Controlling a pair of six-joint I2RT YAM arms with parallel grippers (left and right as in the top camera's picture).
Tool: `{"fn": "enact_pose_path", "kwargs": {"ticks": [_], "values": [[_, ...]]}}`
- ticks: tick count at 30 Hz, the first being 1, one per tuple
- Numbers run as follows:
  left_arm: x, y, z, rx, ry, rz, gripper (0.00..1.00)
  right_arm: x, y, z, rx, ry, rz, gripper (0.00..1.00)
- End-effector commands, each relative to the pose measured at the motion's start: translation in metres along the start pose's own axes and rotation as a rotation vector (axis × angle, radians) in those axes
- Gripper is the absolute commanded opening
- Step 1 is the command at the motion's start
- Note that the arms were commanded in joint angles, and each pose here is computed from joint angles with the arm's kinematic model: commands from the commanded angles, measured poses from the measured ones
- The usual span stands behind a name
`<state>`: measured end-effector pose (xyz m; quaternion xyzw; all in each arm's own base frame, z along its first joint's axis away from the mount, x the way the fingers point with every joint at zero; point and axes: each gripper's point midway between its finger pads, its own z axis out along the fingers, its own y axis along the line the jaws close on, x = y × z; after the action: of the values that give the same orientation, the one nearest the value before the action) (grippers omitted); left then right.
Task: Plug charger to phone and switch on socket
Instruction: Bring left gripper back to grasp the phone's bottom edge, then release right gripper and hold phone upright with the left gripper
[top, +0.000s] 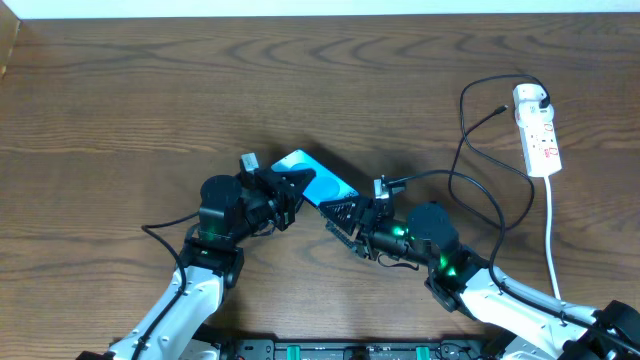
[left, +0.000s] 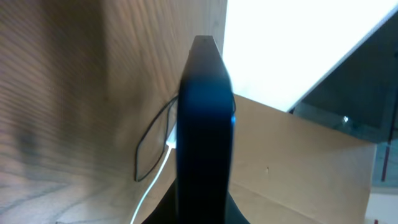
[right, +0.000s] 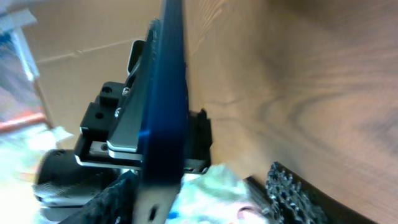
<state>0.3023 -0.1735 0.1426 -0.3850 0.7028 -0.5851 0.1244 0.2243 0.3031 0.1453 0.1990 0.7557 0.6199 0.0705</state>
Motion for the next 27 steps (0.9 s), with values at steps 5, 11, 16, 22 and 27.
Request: {"fn": "enact_pose_path", "kwargs": {"ticks": [5, 11, 16, 22, 27], "values": [[-0.037, -0.003, -0.008, 0.000, -0.108, -0.016, 0.07, -0.013, -0.005, -0.003, 0.026, -0.047, -0.380, 0.68], [-0.062, 0.007, -0.001, -0.033, -0.118, -0.071, 0.07, -0.027, -0.004, -0.007, 0.037, -0.084, -0.565, 0.76], [-0.061, -0.013, 0.029, 0.007, 0.035, -0.034, 0.07, -0.035, -0.004, -0.010, 0.046, -0.105, -0.657, 0.77], [-0.045, -0.027, 0.060, -0.013, 0.340, -0.061, 0.07, -0.055, -0.004, -0.019, 0.073, -0.157, -0.714, 0.76], [-0.027, -0.031, 0.055, -0.022, 0.495, -0.068, 0.07, -0.080, -0.010, -0.040, 0.145, -0.226, -0.701, 0.73]]}}
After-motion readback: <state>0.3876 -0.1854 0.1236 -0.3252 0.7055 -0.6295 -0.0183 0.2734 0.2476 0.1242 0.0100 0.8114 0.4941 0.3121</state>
